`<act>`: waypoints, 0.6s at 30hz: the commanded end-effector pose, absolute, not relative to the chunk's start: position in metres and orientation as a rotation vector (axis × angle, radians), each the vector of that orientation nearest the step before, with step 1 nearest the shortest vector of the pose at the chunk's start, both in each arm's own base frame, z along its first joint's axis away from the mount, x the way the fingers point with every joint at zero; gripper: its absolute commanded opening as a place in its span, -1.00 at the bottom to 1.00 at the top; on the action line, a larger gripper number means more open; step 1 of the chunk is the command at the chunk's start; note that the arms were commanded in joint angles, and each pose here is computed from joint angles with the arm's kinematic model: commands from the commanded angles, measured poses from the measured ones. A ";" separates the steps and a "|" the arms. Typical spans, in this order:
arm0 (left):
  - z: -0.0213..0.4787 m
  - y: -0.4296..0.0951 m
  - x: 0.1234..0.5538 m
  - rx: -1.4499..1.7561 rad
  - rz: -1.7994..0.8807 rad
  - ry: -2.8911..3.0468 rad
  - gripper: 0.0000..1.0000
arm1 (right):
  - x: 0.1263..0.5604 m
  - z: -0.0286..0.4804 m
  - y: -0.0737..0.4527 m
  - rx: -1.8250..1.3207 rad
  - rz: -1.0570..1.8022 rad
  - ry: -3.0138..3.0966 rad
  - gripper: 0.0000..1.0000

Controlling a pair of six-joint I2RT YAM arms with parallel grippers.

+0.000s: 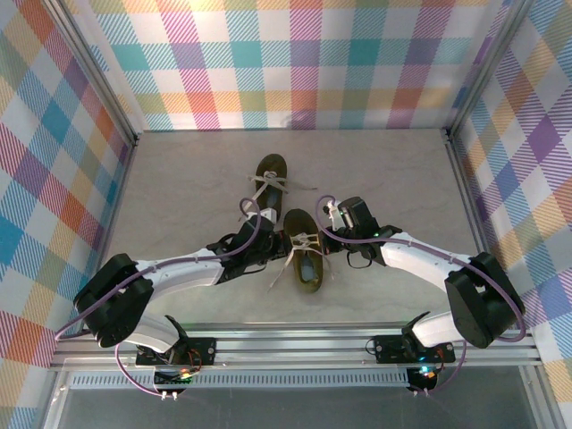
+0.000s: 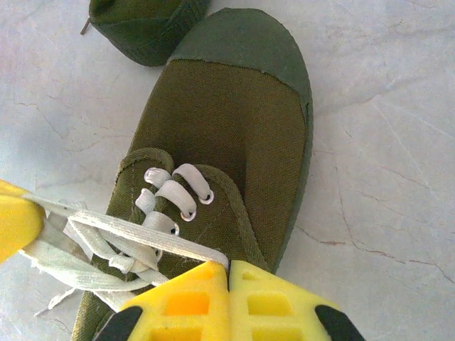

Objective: Tie the shoes

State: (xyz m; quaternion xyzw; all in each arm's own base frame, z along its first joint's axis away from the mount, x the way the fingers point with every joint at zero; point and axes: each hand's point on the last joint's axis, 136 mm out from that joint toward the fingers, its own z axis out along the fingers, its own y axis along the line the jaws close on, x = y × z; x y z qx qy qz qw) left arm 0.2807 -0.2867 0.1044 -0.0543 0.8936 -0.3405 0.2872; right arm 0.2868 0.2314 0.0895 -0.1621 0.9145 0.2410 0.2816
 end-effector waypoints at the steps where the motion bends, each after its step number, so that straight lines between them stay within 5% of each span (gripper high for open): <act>1: 0.090 -0.258 0.290 -0.211 -0.773 2.423 -1.00 | 0.296 0.092 0.209 -0.351 0.505 2.468 -1.00; 18: 0.084 -0.224 0.299 -0.184 -0.647 2.460 -1.00 | 0.289 0.101 0.222 -0.488 0.589 2.408 -1.00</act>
